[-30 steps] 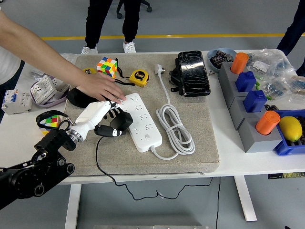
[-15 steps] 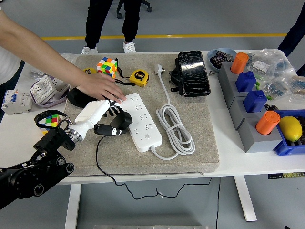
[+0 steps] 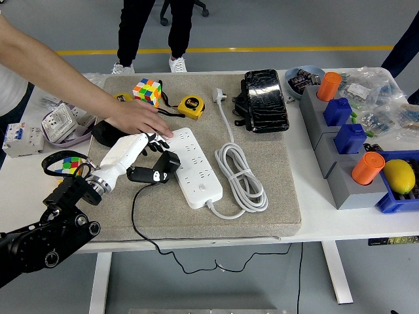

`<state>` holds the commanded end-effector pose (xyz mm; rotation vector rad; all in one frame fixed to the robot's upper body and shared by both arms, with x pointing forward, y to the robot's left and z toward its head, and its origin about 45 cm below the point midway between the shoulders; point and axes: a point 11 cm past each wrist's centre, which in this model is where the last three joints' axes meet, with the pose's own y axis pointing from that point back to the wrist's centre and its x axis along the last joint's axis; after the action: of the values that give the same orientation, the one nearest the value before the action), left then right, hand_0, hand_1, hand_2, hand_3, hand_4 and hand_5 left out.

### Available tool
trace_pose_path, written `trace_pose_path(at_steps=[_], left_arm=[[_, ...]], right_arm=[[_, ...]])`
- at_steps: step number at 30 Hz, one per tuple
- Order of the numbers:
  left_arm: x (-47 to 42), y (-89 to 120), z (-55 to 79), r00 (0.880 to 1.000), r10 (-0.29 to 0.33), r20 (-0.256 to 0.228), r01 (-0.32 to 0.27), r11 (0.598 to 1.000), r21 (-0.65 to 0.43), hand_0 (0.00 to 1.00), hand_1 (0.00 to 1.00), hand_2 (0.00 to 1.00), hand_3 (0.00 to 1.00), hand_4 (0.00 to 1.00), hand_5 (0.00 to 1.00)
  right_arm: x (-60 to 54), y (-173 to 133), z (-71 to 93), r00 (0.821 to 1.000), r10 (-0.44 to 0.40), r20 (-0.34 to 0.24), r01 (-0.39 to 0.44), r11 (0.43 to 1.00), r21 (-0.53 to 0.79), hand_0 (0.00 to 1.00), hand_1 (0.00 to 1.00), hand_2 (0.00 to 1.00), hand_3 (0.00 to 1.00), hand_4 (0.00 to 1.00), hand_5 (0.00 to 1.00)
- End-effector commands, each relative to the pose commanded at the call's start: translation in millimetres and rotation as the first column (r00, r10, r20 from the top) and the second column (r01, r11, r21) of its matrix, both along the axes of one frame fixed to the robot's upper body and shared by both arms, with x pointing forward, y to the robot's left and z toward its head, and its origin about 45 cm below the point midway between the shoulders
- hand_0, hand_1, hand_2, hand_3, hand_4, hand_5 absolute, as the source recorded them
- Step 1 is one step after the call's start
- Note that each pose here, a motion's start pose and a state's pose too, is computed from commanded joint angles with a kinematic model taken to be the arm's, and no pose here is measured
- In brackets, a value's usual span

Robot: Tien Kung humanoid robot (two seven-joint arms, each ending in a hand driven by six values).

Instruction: Put the plug near the board,insert it into the board,press the button,pull the plug out

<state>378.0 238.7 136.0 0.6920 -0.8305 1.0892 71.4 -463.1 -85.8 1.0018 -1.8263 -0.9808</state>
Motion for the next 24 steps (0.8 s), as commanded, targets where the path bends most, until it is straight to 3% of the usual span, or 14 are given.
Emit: trace_pose_path(at_steps=[1,2,7,8,16,24], left_arm=[[-0.2,0.1,0.3,1.000,0.000,0.001,0.000,1.000,-0.006,0.457,0.611,0.586,0.629,0.998,0.295],[-0.7,0.2,0.5,1.000,0.001,0.000,-0.001,1.000,-0.013,0.480,0.633,0.635,0.669,0.998,0.372],[-2.7,1.7,0.5,1.000,0.010,-0.002,-0.010,0.999,-0.053,0.480,0.633,0.635,0.669,0.998,0.372],[-3.2,2.1,0.2,1.000,0.012,-0.004,-0.012,0.998,-0.058,0.587,0.701,0.723,0.736,0.998,0.490],[-5.3,0.1,3.4,1.000,0.010,-0.003,-0.010,0.994,-0.106,0.612,0.724,0.751,0.764,0.998,0.513],[-11.8,-0.4,17.6,0.997,0.018,0.075,-0.002,0.979,-0.203,0.611,0.719,0.745,0.756,0.998,0.534]], right_arm=[[0.1,0.1,0.0,1.000,0.000,0.000,0.000,1.000,0.000,0.570,0.639,0.606,0.541,0.926,0.481],[0.1,0.3,-0.1,1.000,0.001,0.000,-0.001,1.000,0.001,0.570,0.639,0.606,0.540,0.926,0.481],[-1.2,0.4,-0.4,1.000,0.001,-0.003,-0.001,1.000,0.001,0.570,0.639,0.606,0.540,0.926,0.481],[-1.8,0.4,-0.5,1.000,0.002,-0.005,-0.002,1.000,0.001,0.570,0.640,0.606,0.541,0.926,0.481],[-0.4,0.4,-0.2,1.000,0.002,-0.001,-0.002,1.000,0.001,0.571,0.640,0.606,0.540,0.926,0.481],[-1.6,0.1,-0.3,1.000,0.002,-0.004,-0.002,1.000,0.000,0.572,0.640,0.606,0.540,0.926,0.481]])
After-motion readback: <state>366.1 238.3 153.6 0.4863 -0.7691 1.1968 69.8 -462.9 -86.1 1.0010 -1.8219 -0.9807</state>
